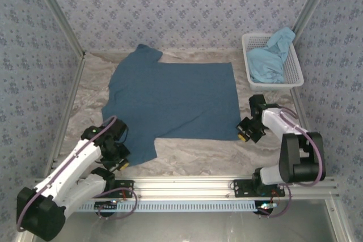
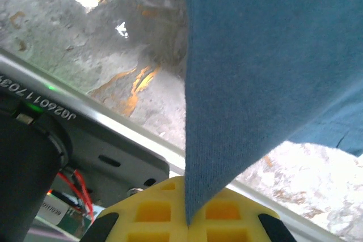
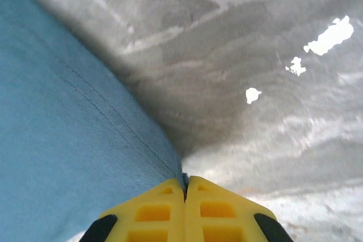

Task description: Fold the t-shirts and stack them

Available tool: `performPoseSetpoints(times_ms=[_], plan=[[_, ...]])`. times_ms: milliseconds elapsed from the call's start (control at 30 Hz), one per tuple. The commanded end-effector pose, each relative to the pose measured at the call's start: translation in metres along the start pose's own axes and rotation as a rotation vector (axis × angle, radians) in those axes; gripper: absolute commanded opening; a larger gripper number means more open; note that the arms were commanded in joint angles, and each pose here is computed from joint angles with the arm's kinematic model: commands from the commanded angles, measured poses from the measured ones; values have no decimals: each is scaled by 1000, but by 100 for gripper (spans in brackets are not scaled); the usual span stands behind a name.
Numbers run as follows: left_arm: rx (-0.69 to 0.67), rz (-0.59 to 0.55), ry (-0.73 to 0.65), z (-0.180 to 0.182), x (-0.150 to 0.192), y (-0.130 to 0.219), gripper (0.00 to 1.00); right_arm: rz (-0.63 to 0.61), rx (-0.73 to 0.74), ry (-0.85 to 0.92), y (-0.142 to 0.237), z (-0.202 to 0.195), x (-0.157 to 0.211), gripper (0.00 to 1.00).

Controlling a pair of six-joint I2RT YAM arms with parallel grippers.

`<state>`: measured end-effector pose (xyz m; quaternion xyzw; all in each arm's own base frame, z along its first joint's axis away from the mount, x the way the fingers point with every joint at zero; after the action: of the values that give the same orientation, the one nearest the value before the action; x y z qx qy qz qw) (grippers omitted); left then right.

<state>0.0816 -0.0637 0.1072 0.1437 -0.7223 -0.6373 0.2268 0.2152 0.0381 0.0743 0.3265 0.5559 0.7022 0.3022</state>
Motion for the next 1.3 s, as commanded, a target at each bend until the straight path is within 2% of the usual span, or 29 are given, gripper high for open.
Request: performPoseSetpoints(times_ms=[0,200,333,467,767,967,1267], plan=[[-34,0,13,5,9,17,0,19,78,10,11,-23,18,0],[25,-146,-51,-38,-27,40,0,36,56,5,8,-21,20,0],[77,-204,-63,-82,-67,50,0,39,28,17,8,0,9,0],[76,-235,-86,-110,-111,59,0,18,10,13,15,18,-3,0],[86,-338,-127,-141,-193,97,0,-14,-18,-23,24,50,-35,0],[82,-403,-135,-151,-223,119,0,-44,-30,-22,32,72,-51,0],[73,-482,-129,-149,-249,140,0,-72,-29,-32,33,91,-73,0]])
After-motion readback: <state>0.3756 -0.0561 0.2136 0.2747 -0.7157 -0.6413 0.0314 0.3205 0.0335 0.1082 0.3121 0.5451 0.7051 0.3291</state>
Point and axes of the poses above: each hand's point on the last joint's axis, 136 mm out from that joint toward the fingers, its own y axis back along the fingers, its own z axis along the line the jaws close on, x = y × z, the point moved 4 cm from there along y, back along the fingers, and after that the axes turned 9 degrees about -y, right-handed, at the moved point
